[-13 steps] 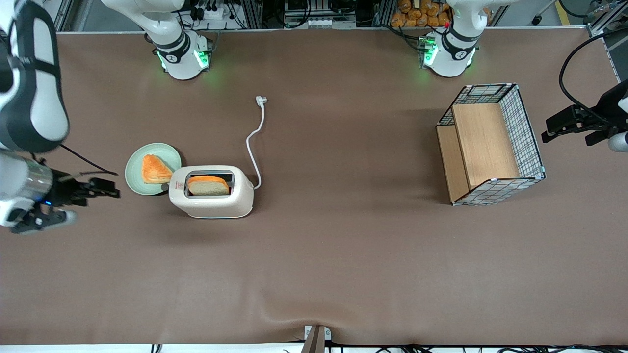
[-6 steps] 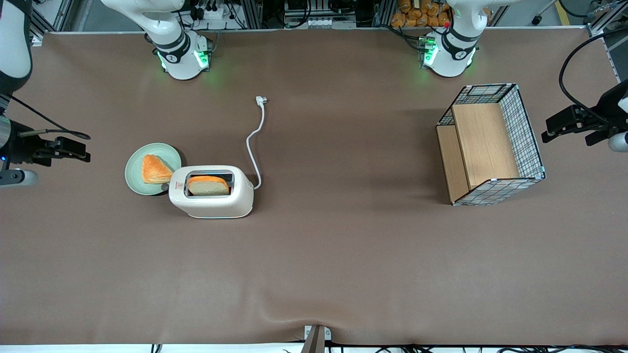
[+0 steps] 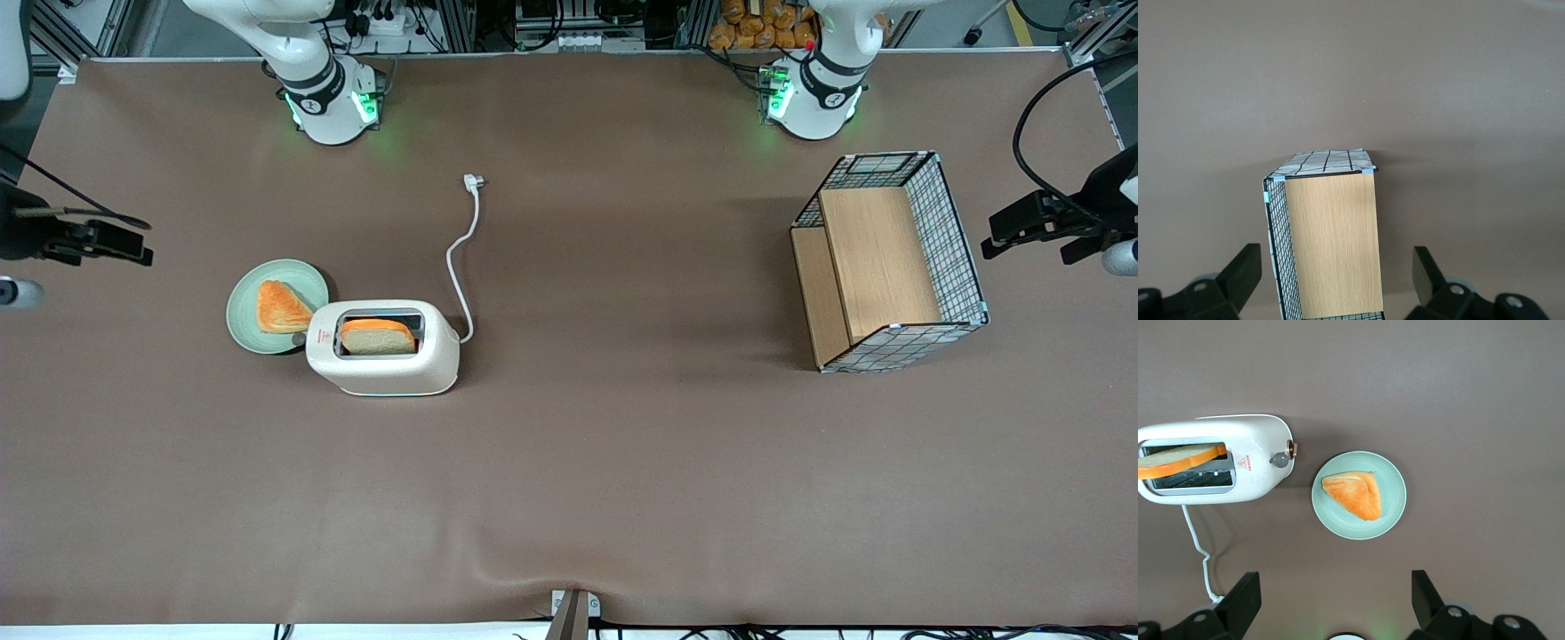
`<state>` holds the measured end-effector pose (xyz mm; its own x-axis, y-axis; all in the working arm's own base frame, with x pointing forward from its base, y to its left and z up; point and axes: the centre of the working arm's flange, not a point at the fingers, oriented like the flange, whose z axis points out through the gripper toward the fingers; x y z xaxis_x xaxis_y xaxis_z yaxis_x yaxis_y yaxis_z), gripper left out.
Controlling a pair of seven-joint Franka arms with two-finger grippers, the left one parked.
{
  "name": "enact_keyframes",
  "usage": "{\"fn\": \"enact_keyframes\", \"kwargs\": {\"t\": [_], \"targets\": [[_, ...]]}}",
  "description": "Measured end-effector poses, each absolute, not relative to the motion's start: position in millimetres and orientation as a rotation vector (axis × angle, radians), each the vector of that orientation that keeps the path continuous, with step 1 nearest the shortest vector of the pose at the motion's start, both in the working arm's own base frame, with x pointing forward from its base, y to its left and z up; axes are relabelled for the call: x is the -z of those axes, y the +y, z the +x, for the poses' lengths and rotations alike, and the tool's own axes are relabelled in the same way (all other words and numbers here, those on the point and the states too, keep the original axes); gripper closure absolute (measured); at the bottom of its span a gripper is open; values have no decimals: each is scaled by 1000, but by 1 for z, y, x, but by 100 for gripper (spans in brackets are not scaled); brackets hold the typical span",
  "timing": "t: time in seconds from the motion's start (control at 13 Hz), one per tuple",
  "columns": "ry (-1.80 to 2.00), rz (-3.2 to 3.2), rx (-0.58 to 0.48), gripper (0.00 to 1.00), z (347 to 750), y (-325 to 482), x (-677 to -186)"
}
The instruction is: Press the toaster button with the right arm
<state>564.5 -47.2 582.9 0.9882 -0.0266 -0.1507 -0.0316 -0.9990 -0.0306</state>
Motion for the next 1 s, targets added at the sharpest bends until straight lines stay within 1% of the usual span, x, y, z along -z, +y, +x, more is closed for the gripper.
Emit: {"fn": "enact_keyframes", "kwargs": {"t": [0.15,0.31,0.38,0.62,1.0], "targets": [[82,-3101,-217,0,555,-47,-594],[163,-3098,-253,0,547,-46,-598],[175,-3098,-249,0,545,-45,-601],[158,-3102,-221,0,539,-38,-613],[123,-3096,-214,0,537,-25,-617]]}}
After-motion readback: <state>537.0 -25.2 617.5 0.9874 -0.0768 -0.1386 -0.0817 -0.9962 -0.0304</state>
